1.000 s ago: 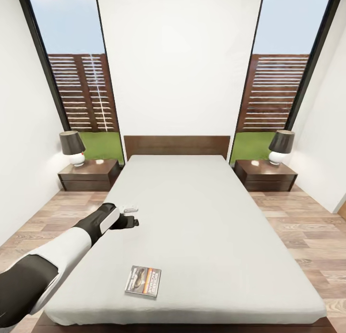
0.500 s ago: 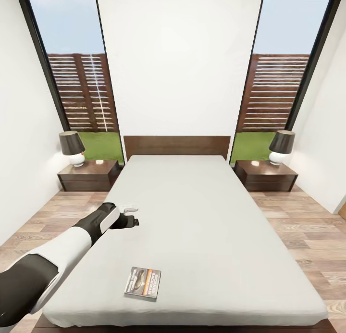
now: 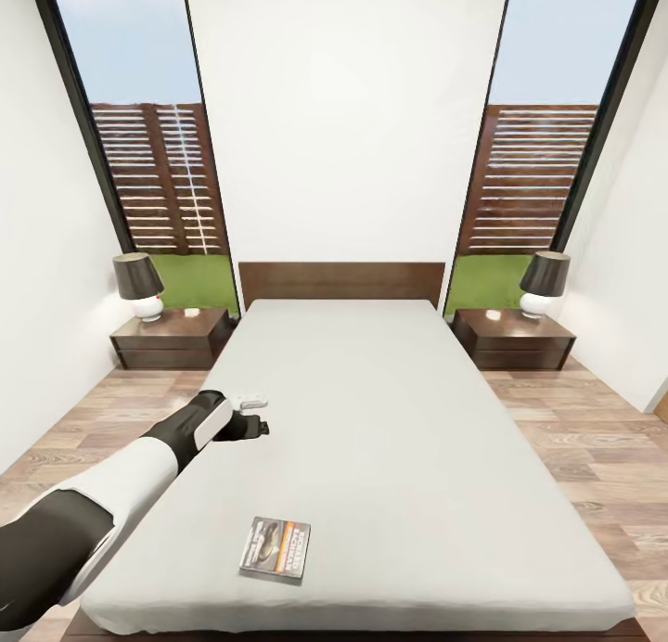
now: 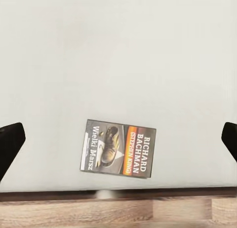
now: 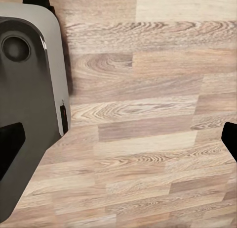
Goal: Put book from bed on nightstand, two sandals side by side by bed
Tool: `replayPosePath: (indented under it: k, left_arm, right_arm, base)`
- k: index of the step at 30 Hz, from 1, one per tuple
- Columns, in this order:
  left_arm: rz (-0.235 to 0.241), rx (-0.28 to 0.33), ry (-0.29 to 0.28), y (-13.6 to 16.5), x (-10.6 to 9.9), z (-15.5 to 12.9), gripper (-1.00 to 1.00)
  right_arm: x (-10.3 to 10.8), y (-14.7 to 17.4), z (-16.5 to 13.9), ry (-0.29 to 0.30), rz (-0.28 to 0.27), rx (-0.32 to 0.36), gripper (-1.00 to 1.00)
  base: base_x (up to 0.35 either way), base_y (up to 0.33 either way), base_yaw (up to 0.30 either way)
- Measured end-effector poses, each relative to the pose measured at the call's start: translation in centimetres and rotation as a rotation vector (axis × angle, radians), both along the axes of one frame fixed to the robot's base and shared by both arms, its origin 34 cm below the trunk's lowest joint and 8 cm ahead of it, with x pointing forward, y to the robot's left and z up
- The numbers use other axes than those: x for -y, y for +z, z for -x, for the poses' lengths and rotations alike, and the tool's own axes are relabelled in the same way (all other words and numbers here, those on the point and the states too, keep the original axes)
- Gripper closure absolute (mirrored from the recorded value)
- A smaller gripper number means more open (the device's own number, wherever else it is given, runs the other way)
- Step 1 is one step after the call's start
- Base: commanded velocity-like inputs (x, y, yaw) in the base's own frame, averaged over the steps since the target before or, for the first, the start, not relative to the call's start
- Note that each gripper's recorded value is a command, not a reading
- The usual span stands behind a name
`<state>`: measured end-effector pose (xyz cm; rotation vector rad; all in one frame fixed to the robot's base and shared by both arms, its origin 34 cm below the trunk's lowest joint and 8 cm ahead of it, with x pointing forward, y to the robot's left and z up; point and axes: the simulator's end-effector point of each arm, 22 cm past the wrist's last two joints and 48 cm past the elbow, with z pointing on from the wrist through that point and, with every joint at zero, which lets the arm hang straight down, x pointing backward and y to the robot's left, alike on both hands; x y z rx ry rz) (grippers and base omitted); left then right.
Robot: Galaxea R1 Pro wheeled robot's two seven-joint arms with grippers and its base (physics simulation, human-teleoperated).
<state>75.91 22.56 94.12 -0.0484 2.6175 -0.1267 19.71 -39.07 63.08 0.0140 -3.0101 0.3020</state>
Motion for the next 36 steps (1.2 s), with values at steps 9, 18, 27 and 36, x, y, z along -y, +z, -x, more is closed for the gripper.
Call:
replayPosePath:
  k: [9,18,27,36]
  left_arm:
    - [-0.001,0.004,-0.002,0.10,0.15,-0.09,-1.00]
    - [0.000,0.006,-0.003,0.15,0.28,-0.12,-1.00]
    - [0.000,0.007,-0.006,0.19,0.35,-0.13,-1.00]
    - [-0.001,0.009,-0.007,0.27,0.38,-0.20,-1.00]
  right_arm:
    - [-0.01,-0.01,0.00,0.000,0.000,0.001,-1.00]
    - [-0.01,-0.01,-0.01,0.001,0.000,0.001,-1.00]
    - [0.00,-0.02,0.38,0.002,0.000,-0.004,-1.00]
    - [0.00,-0.04,0.81,0.002,0.000,-0.010,-1.00]
  base:
    - [0.009,0.000,0.000]
    - [0.002,0.000,0.000]
    - [0.060,0.000,0.000]
    - [0.024,0.000,0.000]
